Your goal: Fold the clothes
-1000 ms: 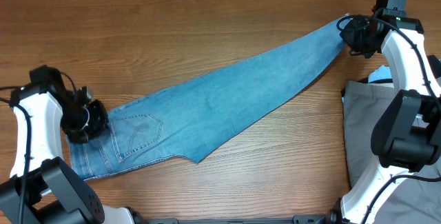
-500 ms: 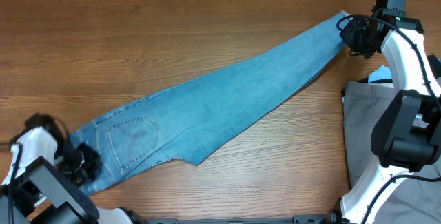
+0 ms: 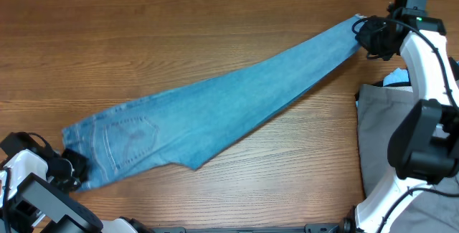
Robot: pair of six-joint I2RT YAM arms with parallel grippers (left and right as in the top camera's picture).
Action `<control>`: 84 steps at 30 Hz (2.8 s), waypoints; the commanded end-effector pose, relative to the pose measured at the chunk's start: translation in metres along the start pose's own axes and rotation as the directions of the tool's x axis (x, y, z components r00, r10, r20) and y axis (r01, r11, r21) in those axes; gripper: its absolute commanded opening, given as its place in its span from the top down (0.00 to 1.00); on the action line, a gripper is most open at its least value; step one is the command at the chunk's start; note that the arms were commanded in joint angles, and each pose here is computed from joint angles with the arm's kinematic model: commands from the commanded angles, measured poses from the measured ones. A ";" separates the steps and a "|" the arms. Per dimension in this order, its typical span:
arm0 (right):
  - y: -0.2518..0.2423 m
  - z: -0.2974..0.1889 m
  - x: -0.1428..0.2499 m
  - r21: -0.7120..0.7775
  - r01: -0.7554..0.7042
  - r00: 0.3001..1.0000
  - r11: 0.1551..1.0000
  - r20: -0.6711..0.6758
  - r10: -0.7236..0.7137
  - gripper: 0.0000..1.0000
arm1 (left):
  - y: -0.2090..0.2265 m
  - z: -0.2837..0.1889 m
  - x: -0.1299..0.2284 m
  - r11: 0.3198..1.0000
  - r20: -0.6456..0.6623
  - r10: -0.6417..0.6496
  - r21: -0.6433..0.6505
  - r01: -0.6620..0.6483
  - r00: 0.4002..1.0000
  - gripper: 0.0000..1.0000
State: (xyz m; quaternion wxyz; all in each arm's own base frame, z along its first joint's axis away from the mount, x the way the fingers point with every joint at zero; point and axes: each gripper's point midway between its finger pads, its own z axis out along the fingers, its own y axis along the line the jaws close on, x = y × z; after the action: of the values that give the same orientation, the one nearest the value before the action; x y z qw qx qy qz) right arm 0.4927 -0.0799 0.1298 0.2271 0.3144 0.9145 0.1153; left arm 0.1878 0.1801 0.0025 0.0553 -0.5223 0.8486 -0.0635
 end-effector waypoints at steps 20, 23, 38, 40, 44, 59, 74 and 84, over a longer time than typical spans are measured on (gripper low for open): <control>0.036 -0.087 0.016 -0.165 0.184 0.983 0.969 0.007 -0.186 0.96 | -0.128 -0.012 -0.026 0.924 0.185 0.208 0.284 -0.255 0.961 0.70; 0.060 -0.116 0.025 -0.203 0.246 0.969 0.948 0.058 -0.239 0.96 | -0.123 -0.037 -0.048 0.921 0.193 0.161 0.322 -0.218 0.968 0.69; 0.214 -0.199 0.220 -0.485 0.569 0.776 0.665 0.047 -0.630 0.96 | -0.115 -0.184 -0.112 0.906 0.330 0.146 0.334 -0.260 0.932 0.62; 0.228 -0.199 0.240 -0.501 0.571 0.765 0.650 0.040 -0.642 0.96 | -0.117 -0.195 -0.114 0.904 0.343 0.147 0.334 -0.267 0.928 0.61; 0.252 -0.186 0.274 -0.501 0.573 0.758 0.648 0.024 -0.652 0.96 | -0.120 -0.215 -0.116 0.901 0.364 0.148 0.333 -0.278 0.919 0.60; 0.350 -0.174 0.386 -0.707 0.536 0.715 0.461 0.090 -0.694 0.96 | -0.128 -0.222 -0.110 0.882 0.355 0.152 0.372 -0.288 0.923 0.60; 0.397 -0.157 0.431 -0.758 0.556 0.705 0.340 0.212 -0.677 0.96 | -0.128 -0.221 -0.108 0.881 0.345 0.151 0.377 -0.284 0.926 0.60; 0.407 -0.113 0.472 -0.775 0.552 0.680 0.308 0.205 -0.704 0.96 | -0.132 -0.223 -0.106 0.869 0.341 0.154 0.400 -0.291 0.927 0.60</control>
State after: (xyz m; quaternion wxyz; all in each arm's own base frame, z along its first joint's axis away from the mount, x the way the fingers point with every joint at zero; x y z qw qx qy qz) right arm 0.3230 0.5126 0.2052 0.2834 -0.2076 0.8375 0.4186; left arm 0.3119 0.2272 0.2366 0.2915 -0.4132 0.8471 -0.1632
